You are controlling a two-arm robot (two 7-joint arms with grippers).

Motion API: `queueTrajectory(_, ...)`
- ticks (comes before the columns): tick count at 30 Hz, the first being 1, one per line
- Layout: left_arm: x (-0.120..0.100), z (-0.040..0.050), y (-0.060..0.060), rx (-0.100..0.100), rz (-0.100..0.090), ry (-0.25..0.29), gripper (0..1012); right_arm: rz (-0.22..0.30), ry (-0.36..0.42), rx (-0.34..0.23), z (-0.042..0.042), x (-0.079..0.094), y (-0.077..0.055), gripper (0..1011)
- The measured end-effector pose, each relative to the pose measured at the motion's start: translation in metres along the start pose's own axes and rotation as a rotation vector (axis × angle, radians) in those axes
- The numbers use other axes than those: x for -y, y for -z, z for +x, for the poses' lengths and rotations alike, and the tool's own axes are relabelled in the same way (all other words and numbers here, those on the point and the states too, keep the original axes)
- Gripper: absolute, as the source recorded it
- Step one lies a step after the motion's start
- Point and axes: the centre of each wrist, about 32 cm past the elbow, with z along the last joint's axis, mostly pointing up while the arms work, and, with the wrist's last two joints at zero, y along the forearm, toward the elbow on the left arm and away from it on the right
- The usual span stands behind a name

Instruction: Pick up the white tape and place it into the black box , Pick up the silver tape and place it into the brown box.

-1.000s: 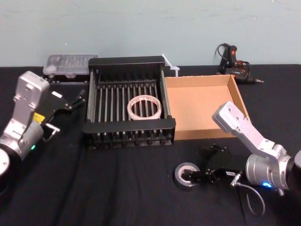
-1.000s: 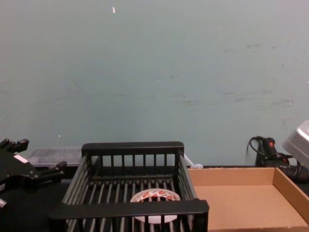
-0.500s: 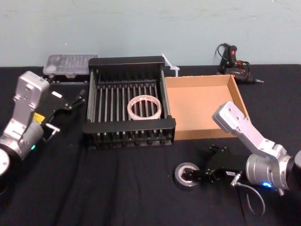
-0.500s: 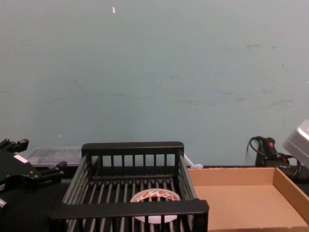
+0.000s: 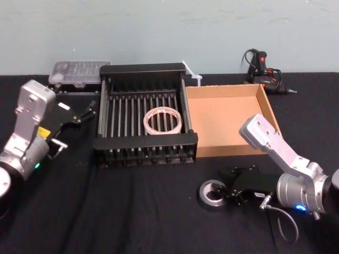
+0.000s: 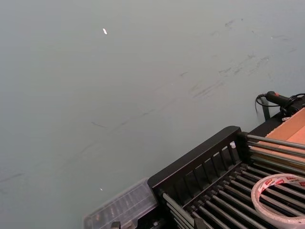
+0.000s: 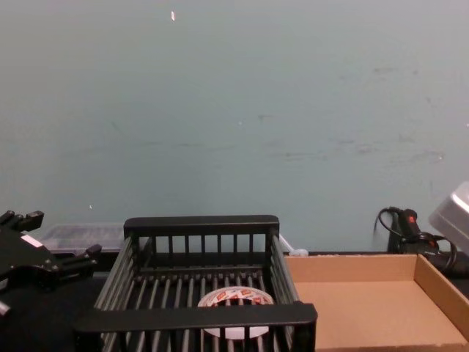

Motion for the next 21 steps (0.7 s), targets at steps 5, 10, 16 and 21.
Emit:
queueTrajectory(5,0.0000,0.0000,0.0000,0.000,0.000,0.000,1002,0.000,0.000,0.000,0.0000,0.0000,0.0000,300)
queueTrajectory(10,0.0000,0.0000,0.0000,0.000,0.000,0.000,1001,0.000,0.000,0.000,0.0000,0.0000,0.0000,168)
queueTrajectory(16,0.0000,0.0000,0.0000,0.000,0.000,0.000,1001,0.000,0.000,0.000,0.0000,0.0000,0.0000,142)
queueTrajectory(21,0.0000,0.0000,0.0000,0.000,0.000,0.000,1001,0.000,0.000,0.000,0.0000,0.0000,0.0000,142)
